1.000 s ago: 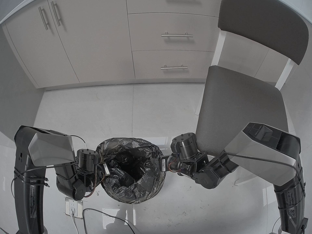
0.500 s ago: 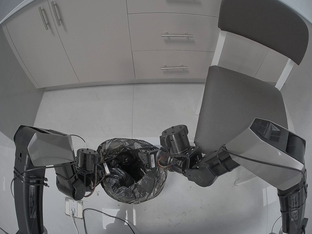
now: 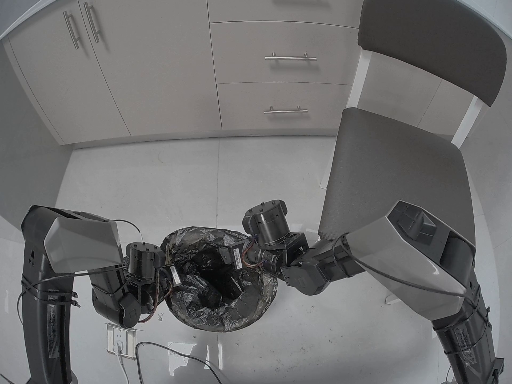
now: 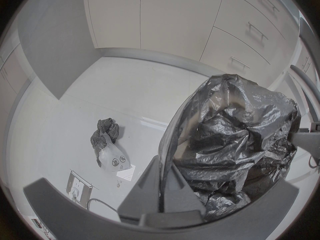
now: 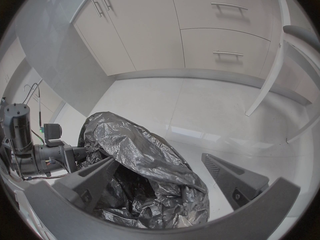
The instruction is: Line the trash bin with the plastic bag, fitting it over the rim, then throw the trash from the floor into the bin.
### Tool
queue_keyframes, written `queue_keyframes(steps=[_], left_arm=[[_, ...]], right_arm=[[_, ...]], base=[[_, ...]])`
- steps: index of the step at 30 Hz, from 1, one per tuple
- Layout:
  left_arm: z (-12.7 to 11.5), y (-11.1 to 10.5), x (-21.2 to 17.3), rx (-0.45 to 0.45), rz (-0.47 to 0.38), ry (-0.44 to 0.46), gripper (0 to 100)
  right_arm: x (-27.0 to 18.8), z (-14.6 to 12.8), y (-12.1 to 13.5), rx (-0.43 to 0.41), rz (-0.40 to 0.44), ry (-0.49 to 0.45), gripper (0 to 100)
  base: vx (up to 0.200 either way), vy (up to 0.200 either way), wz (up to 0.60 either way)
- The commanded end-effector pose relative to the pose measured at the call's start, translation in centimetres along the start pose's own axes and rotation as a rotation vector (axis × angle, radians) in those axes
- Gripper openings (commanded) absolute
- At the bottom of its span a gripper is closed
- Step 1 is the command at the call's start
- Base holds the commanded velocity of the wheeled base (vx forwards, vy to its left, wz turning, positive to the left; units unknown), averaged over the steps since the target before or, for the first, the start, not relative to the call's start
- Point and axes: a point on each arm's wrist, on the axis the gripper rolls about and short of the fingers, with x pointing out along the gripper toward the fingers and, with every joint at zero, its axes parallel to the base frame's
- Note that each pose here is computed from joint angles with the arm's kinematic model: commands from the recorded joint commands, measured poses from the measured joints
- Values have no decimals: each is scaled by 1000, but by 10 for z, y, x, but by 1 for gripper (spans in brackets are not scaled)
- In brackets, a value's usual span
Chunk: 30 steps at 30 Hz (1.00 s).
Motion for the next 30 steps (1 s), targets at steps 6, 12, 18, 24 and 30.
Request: queue_keyframes(steps=[6,12,18,24,30], left_arm=[[3,-4,-3,1,-14,-12,0],[4,-12,-7,13,-34,-20,0],[11,-16,-12,22,-49,-39,0],[12,-16,-13,42,-48,-38,100],[12,-16,-12,40,-49,-43,100]], right_arm=[[13,1,-4,-1,-15,0,100],[21,7,-8,12,-40,-29,100],[21,13,-11,13,-56,-22,100],[20,15,-10,15,-57,-24,100],[21,18,-10,17,-56,-33,100]], base=[[0,0,0],[0,0,0],[0,0,0],[0,0,0],[0,0,0]])
